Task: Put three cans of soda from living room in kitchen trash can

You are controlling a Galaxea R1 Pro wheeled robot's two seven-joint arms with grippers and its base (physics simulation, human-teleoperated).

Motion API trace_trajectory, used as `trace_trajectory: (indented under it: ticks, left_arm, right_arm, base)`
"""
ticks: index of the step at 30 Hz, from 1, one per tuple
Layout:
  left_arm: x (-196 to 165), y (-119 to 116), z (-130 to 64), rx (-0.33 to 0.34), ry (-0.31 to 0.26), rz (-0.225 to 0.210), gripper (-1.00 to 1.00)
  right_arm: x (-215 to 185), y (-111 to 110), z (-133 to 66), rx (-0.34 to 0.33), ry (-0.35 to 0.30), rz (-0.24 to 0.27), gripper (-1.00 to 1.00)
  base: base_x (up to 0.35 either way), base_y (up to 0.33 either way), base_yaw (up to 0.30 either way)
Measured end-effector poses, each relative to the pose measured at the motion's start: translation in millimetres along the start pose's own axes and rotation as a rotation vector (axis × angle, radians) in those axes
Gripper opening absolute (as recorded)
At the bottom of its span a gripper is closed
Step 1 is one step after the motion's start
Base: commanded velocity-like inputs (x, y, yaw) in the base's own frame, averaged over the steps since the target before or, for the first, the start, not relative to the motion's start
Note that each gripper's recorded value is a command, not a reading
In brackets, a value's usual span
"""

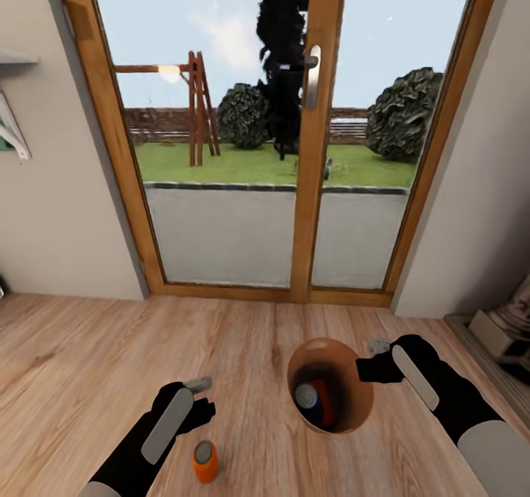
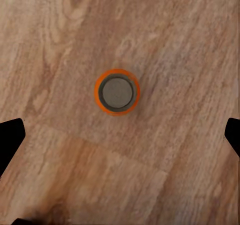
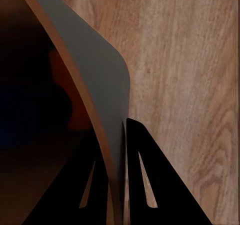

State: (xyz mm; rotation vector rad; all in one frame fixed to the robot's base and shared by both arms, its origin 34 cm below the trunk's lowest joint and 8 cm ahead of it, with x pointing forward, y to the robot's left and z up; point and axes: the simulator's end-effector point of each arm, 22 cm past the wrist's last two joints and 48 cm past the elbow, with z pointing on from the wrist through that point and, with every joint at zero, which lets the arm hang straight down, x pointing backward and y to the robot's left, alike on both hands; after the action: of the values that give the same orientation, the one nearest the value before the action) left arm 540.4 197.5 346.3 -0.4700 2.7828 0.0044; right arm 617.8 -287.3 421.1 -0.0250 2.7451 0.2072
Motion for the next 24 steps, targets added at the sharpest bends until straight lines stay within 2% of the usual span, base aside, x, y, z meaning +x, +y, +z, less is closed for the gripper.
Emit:
trace_trajectory:
  ticks: [8, 12, 15, 17, 19, 21, 24]
  left_arm:
    - [7, 7, 8.0, -0.016, 0.017, -0.002, 1.00]
    - [0, 5, 8.1, -0.020, 0.009, -0.002, 1.00]
    - [1, 3, 13.5, -0.005, 0.024, -0.001, 1.00]
    - [9, 4, 21.4, 0.005, 0.047, 0.006, 1.00]
    - [27, 14, 38.8, -0.024, 0.106, 0.010, 1.00]
    - [36, 19, 49.0, -0.043, 0.140, 0.015, 1.00]
    - [43, 23, 60.9, -0.051, 0.155, 0.039, 1.00]
  right_arm:
    - [0, 2, 0.2, -0.008, 0.000, 0.003, -1.00]
    - [2, 2, 2.4, -0.005, 0.005, 0.002, -1.00]
    - [6, 3, 8.2, -0.016, 0.017, 0.010, -1.00]
    - [8, 2, 11.8, -0.014, 0.024, 0.009, -1.00]
    - [10, 0, 15.7, -0.008, 0.032, 0.006, -1.00]
    - [13, -1, 19.3, -0.007, 0.039, 0.006, -1.00]
    - [16, 0, 24.5, -0.011, 0.049, 0.010, -1.00]
  base:
    - [0.320, 0.000, 0.000]
    - [0.076, 0.000, 0.000]
    - [0.014, 0.000, 0.000]
    - [0.004, 0.000, 0.000]
    - [0.001, 0.000, 0.000]
    - [0.000, 0.000, 0.000]
    - [0.000, 0.000, 0.000]
